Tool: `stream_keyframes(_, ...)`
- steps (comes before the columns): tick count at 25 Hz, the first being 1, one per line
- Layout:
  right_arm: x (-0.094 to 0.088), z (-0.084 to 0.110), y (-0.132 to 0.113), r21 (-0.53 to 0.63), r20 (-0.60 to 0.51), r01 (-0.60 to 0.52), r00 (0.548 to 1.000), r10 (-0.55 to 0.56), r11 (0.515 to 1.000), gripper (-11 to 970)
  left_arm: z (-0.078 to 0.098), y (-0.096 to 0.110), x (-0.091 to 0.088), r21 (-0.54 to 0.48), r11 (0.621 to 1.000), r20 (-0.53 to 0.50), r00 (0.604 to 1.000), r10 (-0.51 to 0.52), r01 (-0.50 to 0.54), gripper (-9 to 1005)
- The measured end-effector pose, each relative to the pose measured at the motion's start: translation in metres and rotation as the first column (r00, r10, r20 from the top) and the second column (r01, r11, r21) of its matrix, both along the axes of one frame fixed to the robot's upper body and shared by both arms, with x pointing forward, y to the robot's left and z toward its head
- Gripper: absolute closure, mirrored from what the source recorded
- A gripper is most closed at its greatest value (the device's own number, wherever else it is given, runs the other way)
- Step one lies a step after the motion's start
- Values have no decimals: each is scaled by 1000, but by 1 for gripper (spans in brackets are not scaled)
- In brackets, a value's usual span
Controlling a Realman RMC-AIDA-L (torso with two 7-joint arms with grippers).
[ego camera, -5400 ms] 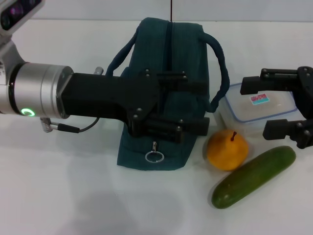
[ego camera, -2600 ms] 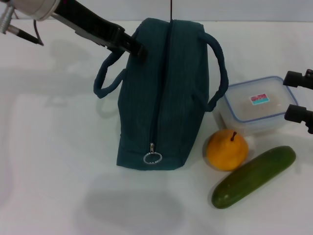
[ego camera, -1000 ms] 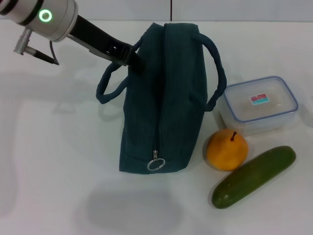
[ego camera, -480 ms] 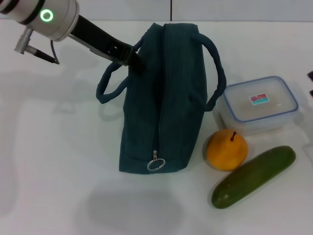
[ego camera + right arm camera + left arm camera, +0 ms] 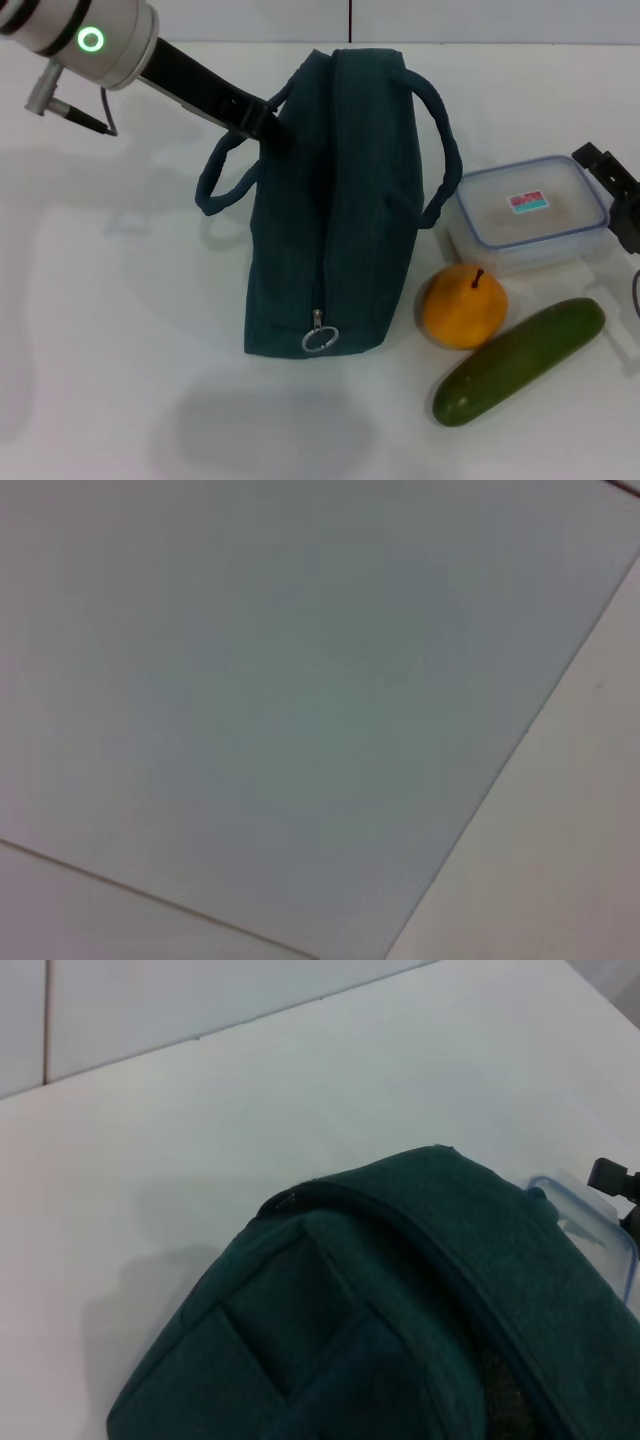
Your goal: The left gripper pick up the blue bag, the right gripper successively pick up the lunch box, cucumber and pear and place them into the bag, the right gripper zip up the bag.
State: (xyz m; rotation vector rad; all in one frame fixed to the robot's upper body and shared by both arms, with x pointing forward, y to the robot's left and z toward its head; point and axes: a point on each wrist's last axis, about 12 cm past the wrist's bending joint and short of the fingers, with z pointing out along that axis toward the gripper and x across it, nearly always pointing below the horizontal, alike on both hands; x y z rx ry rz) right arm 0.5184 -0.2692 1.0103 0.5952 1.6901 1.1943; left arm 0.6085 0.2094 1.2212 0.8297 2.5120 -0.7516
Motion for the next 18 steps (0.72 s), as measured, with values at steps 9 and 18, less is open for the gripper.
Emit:
stream_keyframes(9, -5, 0, -3, 8, 11, 5, 1000, -5, 1000, 177, -3, 4, -2, 0, 1000, -6, 1000, 8, -8, 960)
stream_keyframes(18, -9, -1, -4, 5, 17, -3, 1000, 3, 1000, 318, -4, 3, -2, -1, 1000, -10, 1000, 9, -9, 960)
